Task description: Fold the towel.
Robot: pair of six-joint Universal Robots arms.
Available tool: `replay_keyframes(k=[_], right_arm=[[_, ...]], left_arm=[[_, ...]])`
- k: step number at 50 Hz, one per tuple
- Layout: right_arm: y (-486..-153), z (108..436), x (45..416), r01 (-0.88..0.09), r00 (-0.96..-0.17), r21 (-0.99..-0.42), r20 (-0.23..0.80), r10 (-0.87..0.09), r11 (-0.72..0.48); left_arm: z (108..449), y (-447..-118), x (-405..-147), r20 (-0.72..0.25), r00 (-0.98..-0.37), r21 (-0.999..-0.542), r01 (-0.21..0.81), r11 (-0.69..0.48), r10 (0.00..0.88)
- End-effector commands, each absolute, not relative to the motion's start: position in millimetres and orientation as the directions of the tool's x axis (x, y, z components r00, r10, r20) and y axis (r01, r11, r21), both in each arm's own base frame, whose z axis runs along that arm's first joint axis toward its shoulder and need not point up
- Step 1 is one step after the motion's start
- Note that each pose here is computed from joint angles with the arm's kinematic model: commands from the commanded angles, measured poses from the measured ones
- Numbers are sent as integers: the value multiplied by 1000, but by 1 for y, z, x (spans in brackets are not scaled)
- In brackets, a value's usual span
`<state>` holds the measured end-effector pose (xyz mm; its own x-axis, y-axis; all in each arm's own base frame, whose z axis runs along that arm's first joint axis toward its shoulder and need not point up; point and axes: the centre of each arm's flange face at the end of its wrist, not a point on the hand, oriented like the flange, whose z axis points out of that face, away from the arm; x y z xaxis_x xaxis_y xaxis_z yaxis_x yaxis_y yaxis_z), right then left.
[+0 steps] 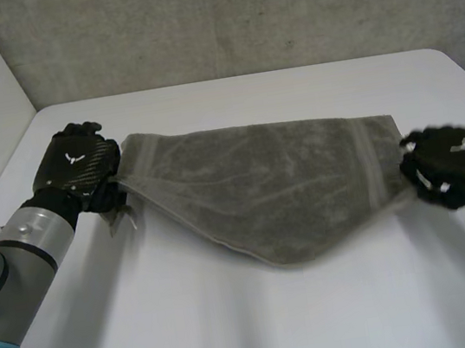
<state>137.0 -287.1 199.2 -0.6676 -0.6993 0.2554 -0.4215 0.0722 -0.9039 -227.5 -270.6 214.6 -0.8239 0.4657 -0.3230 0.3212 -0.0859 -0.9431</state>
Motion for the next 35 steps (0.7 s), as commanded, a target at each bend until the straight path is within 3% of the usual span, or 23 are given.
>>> replay_keyframes(k=[1,6,8,13,19,23,25,28,29,31,34,35], right_arm=[[-301,247,129,-383,-749,-919,250,-614,92],[-315,264,115,-441,-788,-876,276,-550,193],[-315,276,111,-518,-760,-831,338,-555,204],[-305,285,116,-597,-691,-778,376,-617,194],[-298,292,122,-593,-670,-784,353,-653,184],[-297,289,127,-590,-653,-788,340,-677,174],[-297,285,131,-590,-641,-790,331,-693,168],[-307,259,158,-625,-543,-773,334,-770,106],[-308,259,158,-626,-543,-773,334,-770,105],[-324,247,174,-645,-492,-764,407,-769,8],[-336,242,178,-651,-483,-759,451,-750,-37],[-351,241,183,-656,-480,-749,513,-712,-97]], left_arm=[[230,-262,-226,-308,-826,-948,307,-81,471],[234,-257,-226,-278,-824,-955,292,-50,493],[235,-251,-226,-261,-815,-956,292,-22,517],[244,-229,-222,-187,-756,-953,294,69,627],[249,-204,-228,-76,-657,-942,295,163,750],[252,-205,-230,-60,-640,-942,290,169,766],[254,-210,-230,-66,-640,-945,287,159,765],[236,-244,-237,-53,-645,-937,296,184,763],[236,-244,-237,-53,-645,-937,296,185,763],[231,-258,-240,-53,-646,-937,296,186,762],[222,-288,-247,-91,-642,-937,314,153,762],[222,-305,-253,-141,-641,-941,323,99,754]])
